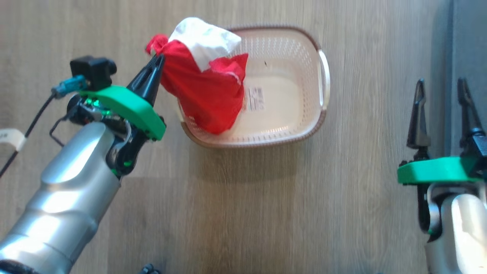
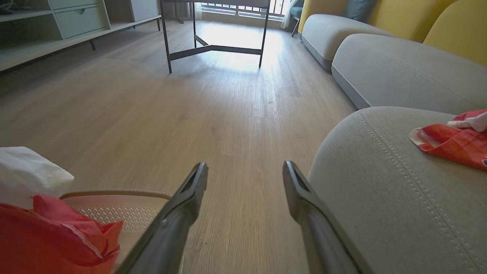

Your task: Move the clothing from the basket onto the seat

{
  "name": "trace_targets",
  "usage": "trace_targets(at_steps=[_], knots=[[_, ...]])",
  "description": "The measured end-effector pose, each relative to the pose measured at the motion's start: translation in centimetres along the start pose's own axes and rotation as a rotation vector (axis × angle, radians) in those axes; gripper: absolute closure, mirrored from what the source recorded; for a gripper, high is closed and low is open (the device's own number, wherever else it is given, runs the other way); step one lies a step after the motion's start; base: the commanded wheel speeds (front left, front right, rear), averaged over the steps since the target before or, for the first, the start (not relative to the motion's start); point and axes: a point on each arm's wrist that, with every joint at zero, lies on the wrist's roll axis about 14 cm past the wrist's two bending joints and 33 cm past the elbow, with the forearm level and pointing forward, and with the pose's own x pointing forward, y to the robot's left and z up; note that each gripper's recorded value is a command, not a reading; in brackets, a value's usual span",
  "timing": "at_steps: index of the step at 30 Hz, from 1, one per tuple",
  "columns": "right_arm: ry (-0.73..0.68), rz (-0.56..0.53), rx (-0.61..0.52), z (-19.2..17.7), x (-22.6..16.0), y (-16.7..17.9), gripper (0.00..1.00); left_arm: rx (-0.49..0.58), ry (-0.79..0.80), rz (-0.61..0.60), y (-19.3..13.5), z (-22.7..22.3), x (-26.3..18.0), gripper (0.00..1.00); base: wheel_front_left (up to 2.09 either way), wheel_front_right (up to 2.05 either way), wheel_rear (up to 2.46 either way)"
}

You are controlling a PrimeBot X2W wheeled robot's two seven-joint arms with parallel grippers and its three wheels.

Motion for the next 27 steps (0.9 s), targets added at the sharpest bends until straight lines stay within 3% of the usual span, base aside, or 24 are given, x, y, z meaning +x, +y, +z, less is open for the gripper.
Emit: trace_targets(at_steps=[14, 27], knots=[[-0.148, 0.130, -0.027, 7.1, -1.2, 4.9, 0.00, 0.154, -0.212, 0.034, -1.3, 8.2, -7.7, 1.00, 0.00, 0.00, 0.00], [-0.195, 0.171, -0.036, 9.5, -2.1, 6.3, 0.00, 0.212, -0.247, -0.044, -4.5, 9.8, -7.7, 1.00, 0.00, 0.00, 0.00]])
